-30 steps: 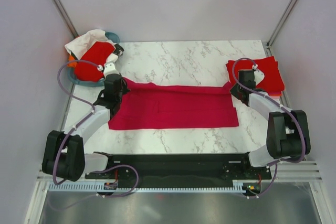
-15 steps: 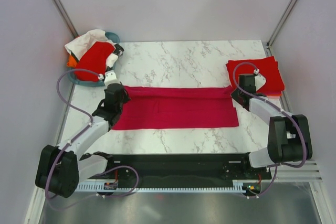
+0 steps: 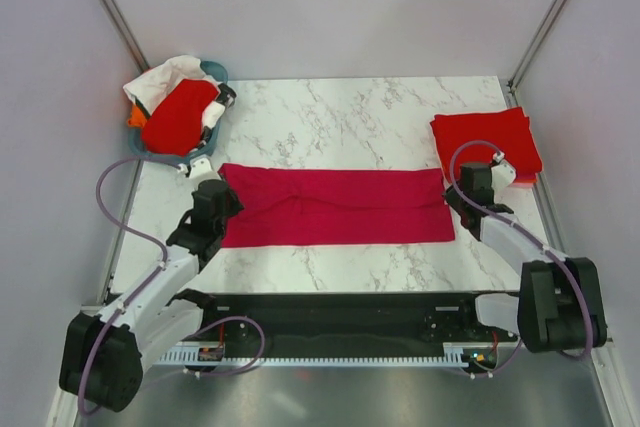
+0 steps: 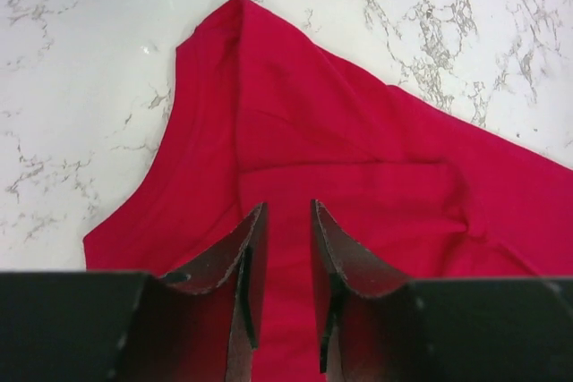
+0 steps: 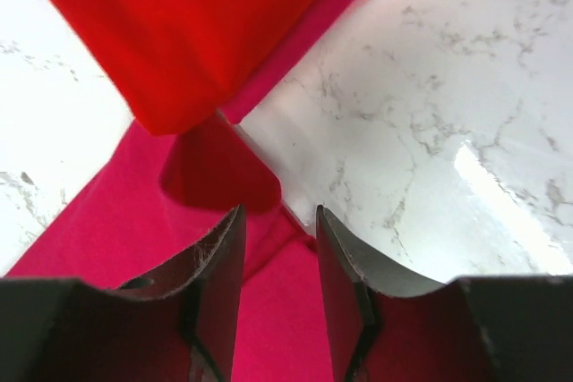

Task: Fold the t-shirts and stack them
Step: Fold the tshirt

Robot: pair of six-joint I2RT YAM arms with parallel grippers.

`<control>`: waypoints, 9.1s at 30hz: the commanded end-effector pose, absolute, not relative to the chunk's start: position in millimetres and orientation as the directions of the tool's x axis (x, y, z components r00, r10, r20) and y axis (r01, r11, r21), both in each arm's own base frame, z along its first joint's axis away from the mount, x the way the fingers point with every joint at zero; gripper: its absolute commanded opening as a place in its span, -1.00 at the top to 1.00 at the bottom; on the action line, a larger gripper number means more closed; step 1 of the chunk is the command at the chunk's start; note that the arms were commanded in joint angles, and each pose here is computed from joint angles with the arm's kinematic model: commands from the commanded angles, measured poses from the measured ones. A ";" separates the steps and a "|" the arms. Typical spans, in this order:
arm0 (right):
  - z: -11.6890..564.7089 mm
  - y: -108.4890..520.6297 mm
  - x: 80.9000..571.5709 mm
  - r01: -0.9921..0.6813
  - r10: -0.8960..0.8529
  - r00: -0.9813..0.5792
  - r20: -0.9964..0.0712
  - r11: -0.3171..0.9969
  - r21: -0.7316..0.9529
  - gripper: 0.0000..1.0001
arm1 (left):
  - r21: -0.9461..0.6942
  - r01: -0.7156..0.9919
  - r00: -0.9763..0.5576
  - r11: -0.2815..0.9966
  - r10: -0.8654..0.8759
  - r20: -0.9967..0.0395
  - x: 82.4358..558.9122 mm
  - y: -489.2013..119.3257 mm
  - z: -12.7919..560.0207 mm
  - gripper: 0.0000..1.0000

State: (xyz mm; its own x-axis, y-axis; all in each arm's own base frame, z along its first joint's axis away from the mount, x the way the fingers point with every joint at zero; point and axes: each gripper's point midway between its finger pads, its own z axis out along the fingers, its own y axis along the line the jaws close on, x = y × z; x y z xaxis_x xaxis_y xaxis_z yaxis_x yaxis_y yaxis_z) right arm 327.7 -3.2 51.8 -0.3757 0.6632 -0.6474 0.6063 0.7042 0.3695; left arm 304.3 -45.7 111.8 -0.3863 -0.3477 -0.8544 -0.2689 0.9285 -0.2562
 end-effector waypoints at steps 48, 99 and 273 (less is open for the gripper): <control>69.2 428.6 370.2 -0.330 0.105 -0.870 -0.482 0.602 0.727 -0.01 | -0.212 -0.598 -0.609 0.773 -0.610 -0.507 383.2 -49.9 30.0 0.04; 73.2 459.4 346.6 -0.564 -0.085 -0.794 -0.602 0.472 0.677 -0.13 | -0.162 -0.655 -0.599 0.738 -0.638 -0.484 360.2 -32.7 28.0 0.06; 78.2 512.7 317.6 -0.502 -0.112 -0.818 -0.563 0.616 0.606 1.00 | -0.516 -0.502 -0.587 0.694 -0.712 -0.386 279.6 -61.8 49.2 0.18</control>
